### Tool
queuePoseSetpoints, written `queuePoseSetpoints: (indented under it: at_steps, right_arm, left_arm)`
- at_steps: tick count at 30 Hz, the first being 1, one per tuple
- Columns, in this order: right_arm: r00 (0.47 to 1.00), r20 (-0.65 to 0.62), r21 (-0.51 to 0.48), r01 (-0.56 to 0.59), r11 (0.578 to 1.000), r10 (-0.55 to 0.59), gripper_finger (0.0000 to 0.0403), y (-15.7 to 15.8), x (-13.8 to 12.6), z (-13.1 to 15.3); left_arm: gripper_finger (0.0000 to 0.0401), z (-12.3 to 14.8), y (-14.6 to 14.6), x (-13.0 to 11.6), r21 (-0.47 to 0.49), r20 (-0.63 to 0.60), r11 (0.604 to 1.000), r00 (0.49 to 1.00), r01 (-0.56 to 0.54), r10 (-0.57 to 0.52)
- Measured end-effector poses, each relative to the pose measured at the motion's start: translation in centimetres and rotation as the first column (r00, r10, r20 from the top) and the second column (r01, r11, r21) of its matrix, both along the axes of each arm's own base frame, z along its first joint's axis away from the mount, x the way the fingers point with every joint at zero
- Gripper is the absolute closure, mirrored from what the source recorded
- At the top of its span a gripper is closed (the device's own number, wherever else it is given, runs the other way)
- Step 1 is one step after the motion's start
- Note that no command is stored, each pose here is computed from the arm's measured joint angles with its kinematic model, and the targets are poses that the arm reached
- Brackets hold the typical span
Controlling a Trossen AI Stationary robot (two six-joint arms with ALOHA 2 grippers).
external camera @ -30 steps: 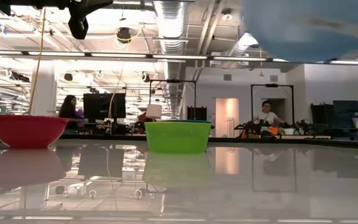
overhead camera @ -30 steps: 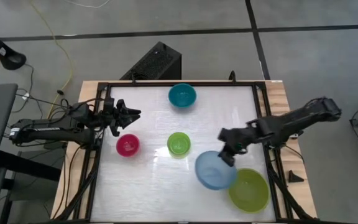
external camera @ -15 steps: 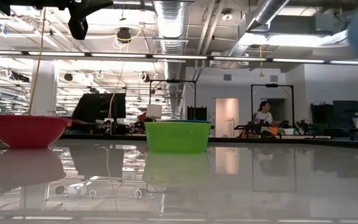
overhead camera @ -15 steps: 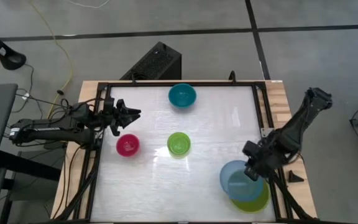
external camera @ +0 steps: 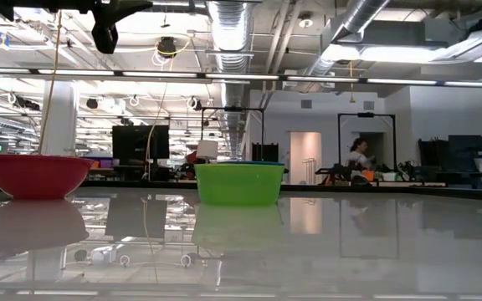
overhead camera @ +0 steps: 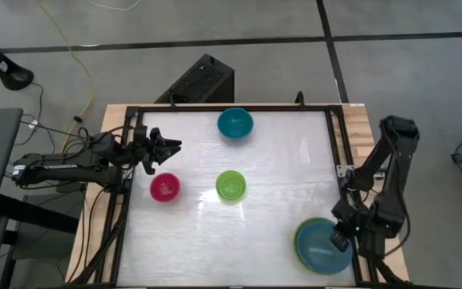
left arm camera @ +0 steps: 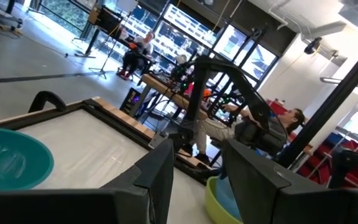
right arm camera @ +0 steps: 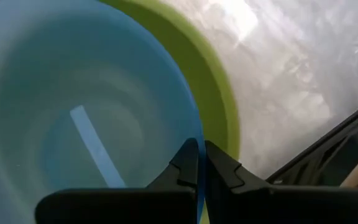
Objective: Nest bowls inside each other
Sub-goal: Stack the light blue bowl on the green bowl
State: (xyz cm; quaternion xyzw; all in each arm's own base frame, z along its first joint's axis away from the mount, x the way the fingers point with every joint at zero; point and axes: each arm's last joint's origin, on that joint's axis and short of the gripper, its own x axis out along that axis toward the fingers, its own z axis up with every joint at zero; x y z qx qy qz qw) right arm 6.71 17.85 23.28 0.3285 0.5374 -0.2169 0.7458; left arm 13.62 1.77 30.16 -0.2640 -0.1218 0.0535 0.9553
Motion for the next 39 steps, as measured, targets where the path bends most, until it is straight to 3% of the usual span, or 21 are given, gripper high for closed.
queuePoseSetpoints:
  at_steps: [10, 17, 24, 27, 39]
  right_arm:
    - [0.994, -0.041, -0.172, 0.096, 0.98, -0.104, 0.037, 1.4, 1.5, -3.2]
    - [0.992, -0.013, -0.192, 0.12, 0.974, -0.125, 0.0301, 2.5, 2.3, -4.8]
    - [0.991, 0.039, -0.179, 0.136, 0.975, -0.131, 0.018, 2.0, 2.3, -3.9]
    - [0.988, 0.068, -0.157, 0.148, 0.977, -0.138, 0.0149, 1.6, 2.2, -3.3]
    - [0.965, 0.21, -0.122, 0.186, 0.975, -0.158, 0.0138, -0.8, 1.7, -0.4]
  left_arm:
    - [0.0268, 0.0, 0.1, 0.0, -0.003, 0.004, 0.999, 0.999, -0.034, 0.034]
    - [0.0268, 0.0, 0.1, 0.0, -0.03, 0.01, 0.999, 1.0, -0.028, 0.028]
    - [0.0268, 0.1, 0.1, 0.0, -0.031, 0.011, 0.999, 1.0, -0.028, 0.028]
    - [0.0268, 0.0, 0.1, 0.0, -0.03, 0.01, 0.999, 1.0, -0.028, 0.028]
    - [0.0268, -0.8, 0.1, 0.1, -0.013, -0.077, 0.999, 0.996, -0.034, 0.033]
